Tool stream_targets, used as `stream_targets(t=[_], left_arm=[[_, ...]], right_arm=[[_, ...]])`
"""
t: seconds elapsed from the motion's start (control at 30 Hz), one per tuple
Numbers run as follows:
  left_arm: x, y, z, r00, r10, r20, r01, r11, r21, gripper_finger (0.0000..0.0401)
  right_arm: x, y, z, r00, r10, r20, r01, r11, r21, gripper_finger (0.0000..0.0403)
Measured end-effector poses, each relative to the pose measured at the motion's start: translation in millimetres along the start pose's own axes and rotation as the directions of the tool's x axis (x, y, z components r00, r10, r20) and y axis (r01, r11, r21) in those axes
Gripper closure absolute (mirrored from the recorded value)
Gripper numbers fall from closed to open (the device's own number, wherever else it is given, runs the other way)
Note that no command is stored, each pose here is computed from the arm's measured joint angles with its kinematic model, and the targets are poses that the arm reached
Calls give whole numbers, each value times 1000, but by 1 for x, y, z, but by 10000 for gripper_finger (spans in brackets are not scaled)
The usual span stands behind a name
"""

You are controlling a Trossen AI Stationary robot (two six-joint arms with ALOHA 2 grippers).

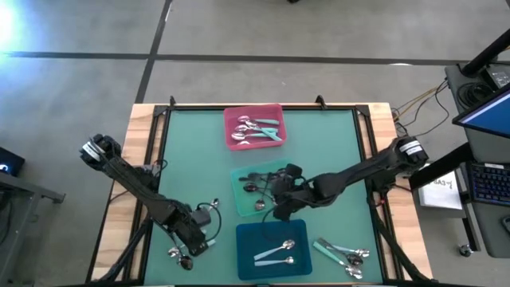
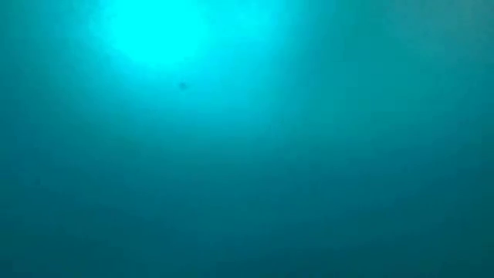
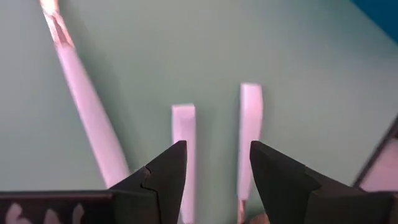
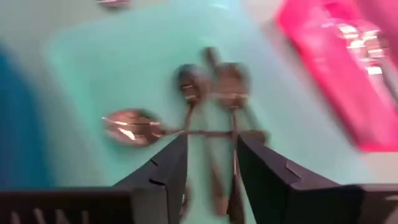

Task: Sort silverware by color (type)
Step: Put the blue spoon into the blue bin

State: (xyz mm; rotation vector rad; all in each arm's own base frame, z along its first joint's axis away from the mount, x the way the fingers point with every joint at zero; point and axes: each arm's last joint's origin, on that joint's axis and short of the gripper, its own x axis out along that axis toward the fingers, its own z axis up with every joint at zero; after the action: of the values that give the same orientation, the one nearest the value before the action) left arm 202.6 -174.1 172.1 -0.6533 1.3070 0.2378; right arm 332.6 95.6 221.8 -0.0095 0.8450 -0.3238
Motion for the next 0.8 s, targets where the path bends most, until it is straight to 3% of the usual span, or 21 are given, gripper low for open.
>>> stream_targets(t=[0.2, 0.3, 0.8], left_arm=[[0, 12, -1, 990, 136, 29, -135, 991, -24, 239], [3, 18, -3, 978, 209, 10, -208, 977, -47, 239], [44, 24, -2, 925, 377, -51, -379, 924, -51, 245]], right_arm=[[-19, 8, 4, 989, 147, -1, -147, 989, -4, 257], [-26, 12, 3, 985, 170, 4, -170, 985, -18, 262], [-68, 30, -3, 959, 274, 66, -270, 960, -70, 275]])
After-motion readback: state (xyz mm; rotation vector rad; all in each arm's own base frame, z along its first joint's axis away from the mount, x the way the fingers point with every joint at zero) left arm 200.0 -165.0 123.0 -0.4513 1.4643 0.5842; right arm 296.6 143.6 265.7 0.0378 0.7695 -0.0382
